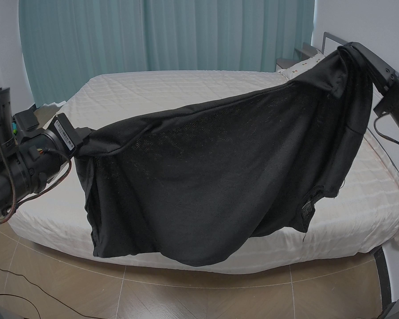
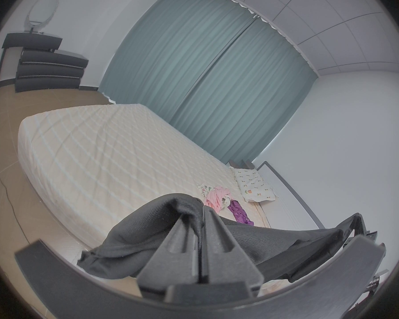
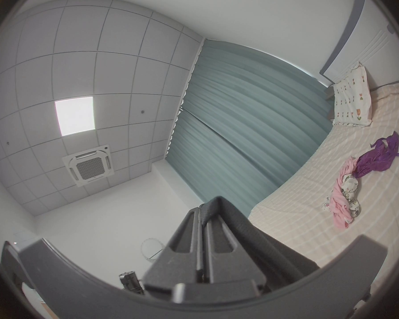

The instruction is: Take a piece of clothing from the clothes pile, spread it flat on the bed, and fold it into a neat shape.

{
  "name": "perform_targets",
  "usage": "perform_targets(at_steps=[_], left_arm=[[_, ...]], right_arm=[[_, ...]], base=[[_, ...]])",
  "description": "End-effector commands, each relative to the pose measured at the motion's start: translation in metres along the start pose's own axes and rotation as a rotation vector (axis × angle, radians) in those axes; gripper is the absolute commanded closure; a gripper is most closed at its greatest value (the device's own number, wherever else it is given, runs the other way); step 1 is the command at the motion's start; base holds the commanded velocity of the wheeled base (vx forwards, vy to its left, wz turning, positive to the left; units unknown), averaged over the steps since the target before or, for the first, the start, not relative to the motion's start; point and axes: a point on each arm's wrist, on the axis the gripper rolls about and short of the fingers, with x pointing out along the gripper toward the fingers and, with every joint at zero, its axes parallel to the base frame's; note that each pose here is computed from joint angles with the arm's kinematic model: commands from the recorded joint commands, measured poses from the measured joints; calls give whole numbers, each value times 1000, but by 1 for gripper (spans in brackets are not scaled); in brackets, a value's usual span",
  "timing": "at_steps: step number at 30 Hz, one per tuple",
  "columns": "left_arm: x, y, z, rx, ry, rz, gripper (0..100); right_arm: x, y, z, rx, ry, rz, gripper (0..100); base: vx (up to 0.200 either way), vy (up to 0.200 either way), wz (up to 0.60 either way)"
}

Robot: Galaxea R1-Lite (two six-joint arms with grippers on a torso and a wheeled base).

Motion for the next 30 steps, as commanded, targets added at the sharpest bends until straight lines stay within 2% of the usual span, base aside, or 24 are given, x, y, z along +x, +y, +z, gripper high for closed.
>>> perform_targets(at_steps=[1, 4, 7, 12, 17, 23, 30], left_arm=[[61, 14, -6, -56, 38, 130, 100], [78, 16, -8, -81, 63, 132, 100], [93, 20, -11, -81, 81, 147, 100], [117, 20, -11, -89, 76, 160, 100], [140, 26, -16, -87, 87, 187, 100], [179, 39, -20, -93, 82, 231, 100], [204, 58, -34, -90, 110, 284, 100]], right_arm=[[52, -69, -18, 1, 48, -149, 100], [62, -95, -34, -2, 83, -197, 100], [77, -111, -38, -12, 75, -207, 100], [98, -128, -43, -19, 43, -213, 100], [107, -147, -54, -28, 58, -236, 100], [118, -171, -67, -49, 66, -261, 100], [128, -192, -80, -68, 83, -278, 100]], base=[[0, 0, 0], [0, 0, 0], [200, 0, 0], [200, 0, 0], [200, 0, 0], [200, 0, 0], [200, 0, 0]])
